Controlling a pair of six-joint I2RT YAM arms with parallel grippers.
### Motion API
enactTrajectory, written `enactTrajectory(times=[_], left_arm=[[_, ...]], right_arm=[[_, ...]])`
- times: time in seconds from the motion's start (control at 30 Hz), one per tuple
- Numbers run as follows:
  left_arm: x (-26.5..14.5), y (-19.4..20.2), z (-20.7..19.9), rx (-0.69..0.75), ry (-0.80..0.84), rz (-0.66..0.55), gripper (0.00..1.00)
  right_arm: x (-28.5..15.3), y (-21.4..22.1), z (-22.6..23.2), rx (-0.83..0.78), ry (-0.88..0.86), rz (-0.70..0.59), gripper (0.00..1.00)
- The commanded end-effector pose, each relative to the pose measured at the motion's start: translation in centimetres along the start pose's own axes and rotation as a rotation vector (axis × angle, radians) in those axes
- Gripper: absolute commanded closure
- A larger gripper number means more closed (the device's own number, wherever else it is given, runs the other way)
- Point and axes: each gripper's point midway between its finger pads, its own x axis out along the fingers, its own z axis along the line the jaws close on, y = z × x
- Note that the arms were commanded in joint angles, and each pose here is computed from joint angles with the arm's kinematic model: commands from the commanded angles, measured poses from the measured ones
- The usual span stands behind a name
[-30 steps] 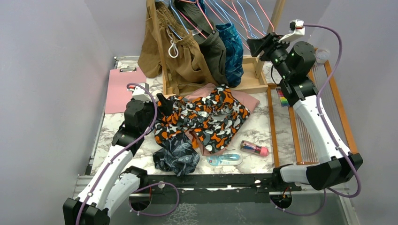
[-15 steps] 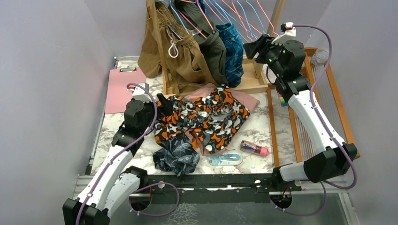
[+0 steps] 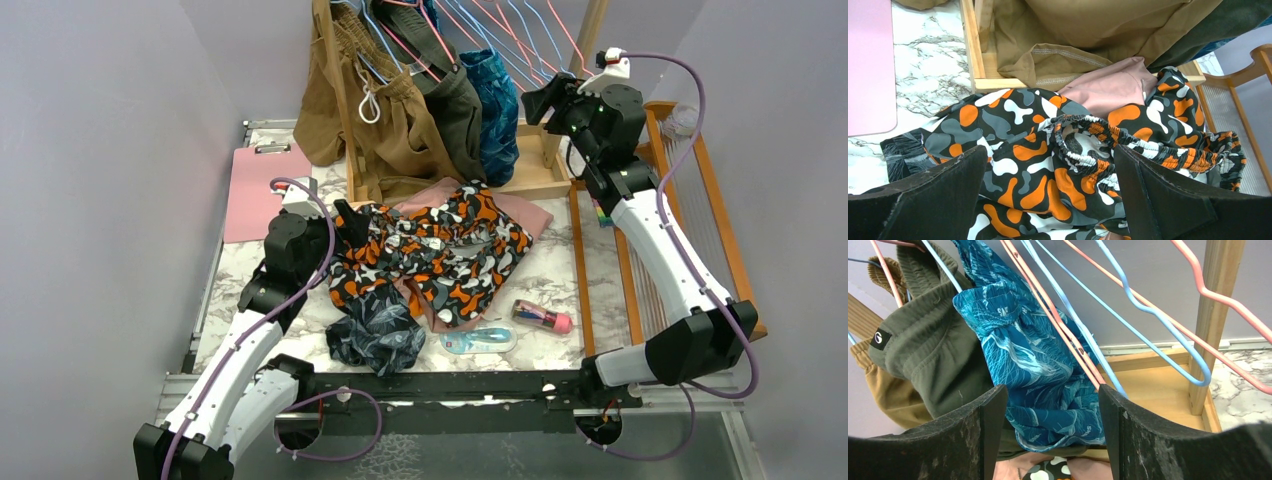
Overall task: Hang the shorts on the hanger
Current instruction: Pick up the hanger from the clothesline.
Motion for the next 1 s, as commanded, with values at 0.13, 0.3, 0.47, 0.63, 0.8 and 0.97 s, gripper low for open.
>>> enactTrajectory(times=[0.13, 0.3, 0.47, 0.63, 0.8, 0.97], left_arm=[[-0.2, -1.3, -1.2, 0.009, 0.047, -0.04, 0.01], [-0.2, -1.3, -1.2, 0.008, 0.048, -0.039, 0.01], [-0.2, -1.3, -1.3, 0.008, 0.049, -0.039, 0.01], [-0.2, -1.3, -1.4, 0.009, 0.055, -0.038, 0.01], [-0.2, -1.2, -1.5, 0.01, 0.058, -0.035, 0.01], [-0.2, -1.1, -1.6, 0.01, 0.062, -0.033, 0.01]], right_arm=[[-0.8, -2.5, -0.3, -0.041, 0.031, -0.089, 0.28], [-0.6, -2.2, -0.3, -0.047, 0.026, -0.079, 0.28], [0.0, -1.7, -0.3, -0.048, 0.019, -0.064, 0.28], [0.8, -1.0, -0.6, -0.058, 0.026, -0.047, 0.29], [1.6, -0.2, -0.6, -0.061, 0.013, -0.023, 0.34], [1.9, 0.1, 0.2, -0.052, -0.025, -0.014, 0.41]])
